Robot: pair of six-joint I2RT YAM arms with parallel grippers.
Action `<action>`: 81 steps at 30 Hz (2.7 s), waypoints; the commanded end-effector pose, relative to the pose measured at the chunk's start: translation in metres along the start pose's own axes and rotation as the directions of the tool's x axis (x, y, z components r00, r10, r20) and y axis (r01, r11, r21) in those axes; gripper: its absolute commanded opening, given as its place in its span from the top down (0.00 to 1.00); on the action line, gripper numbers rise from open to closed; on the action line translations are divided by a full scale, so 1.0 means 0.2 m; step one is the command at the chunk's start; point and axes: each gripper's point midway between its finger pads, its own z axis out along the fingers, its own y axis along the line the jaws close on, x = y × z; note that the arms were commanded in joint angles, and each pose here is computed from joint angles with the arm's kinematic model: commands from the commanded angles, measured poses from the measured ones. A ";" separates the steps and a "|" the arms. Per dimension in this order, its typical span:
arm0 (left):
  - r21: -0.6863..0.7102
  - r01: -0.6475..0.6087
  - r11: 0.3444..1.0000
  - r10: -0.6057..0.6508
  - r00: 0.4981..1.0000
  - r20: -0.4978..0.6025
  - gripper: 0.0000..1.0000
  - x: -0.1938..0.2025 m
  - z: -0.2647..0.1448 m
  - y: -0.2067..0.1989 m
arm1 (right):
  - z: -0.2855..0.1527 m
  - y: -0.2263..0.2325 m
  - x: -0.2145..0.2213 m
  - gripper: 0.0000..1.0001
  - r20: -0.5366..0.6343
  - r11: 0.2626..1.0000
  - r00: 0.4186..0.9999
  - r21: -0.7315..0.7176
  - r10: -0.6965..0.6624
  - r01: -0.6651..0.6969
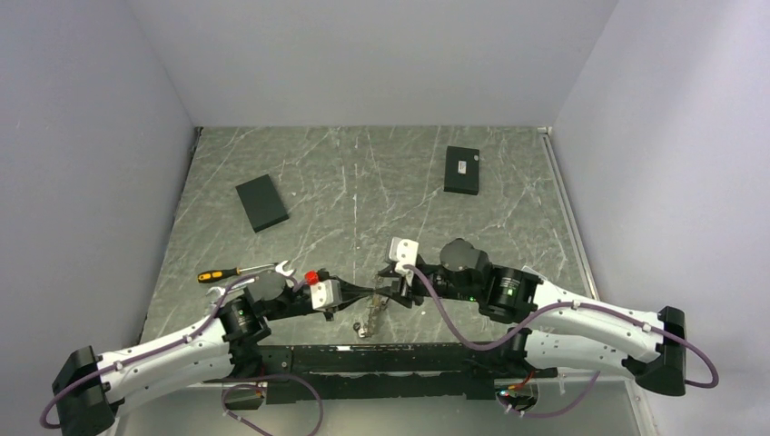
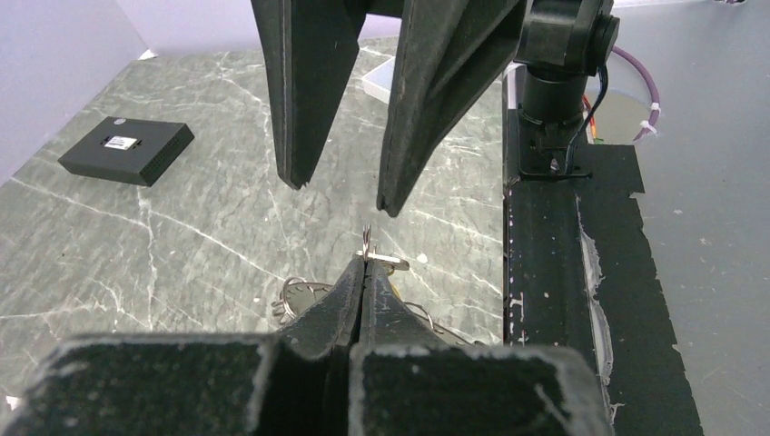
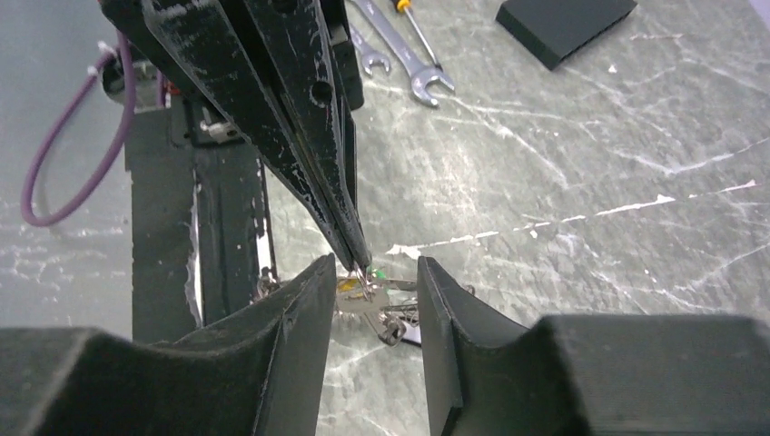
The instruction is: Put the keys on the keyring
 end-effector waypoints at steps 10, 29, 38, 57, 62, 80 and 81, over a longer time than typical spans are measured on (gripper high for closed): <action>0.016 -0.071 0.997 0.070 0.995 0.075 1.00 -0.21 0.01 0.02 | 0.02 0.00 -0.03 0.60 -0.055 0.994 0.993 -0.040 -0.102 0.100; 0.025 -0.073 0.997 0.071 0.994 0.081 1.00 -0.20 0.01 0.00 | 0.07 0.06 0.02 0.73 -0.105 0.990 0.991 -0.120 -0.085 0.073; 0.021 -0.072 0.997 0.069 0.993 0.093 1.00 -0.21 -0.01 0.00 | 0.09 0.06 0.03 1.00 -0.106 0.991 0.991 -0.116 -0.083 0.070; -0.049 -0.101 0.994 0.104 0.993 0.055 0.52 -0.19 -0.06 0.05 | -0.03 0.11 -0.08 1.00 0.058 0.985 0.994 -0.137 -0.097 0.104; 0.025 -0.093 0.995 0.092 0.995 0.047 0.51 -0.18 -0.01 0.01 | -0.03 0.12 -0.10 1.00 0.072 0.984 0.993 -0.146 -0.089 0.099; 0.113 -0.102 0.988 0.088 0.989 0.118 0.76 -0.22 0.05 -0.06 | -0.03 0.13 -0.10 1.00 0.092 0.983 0.992 -0.152 -0.091 0.104; 0.121 -0.102 0.987 0.087 0.989 0.119 0.79 -0.22 0.05 -0.06 | -0.03 0.13 -0.10 1.00 0.095 0.984 0.991 -0.148 -0.091 0.104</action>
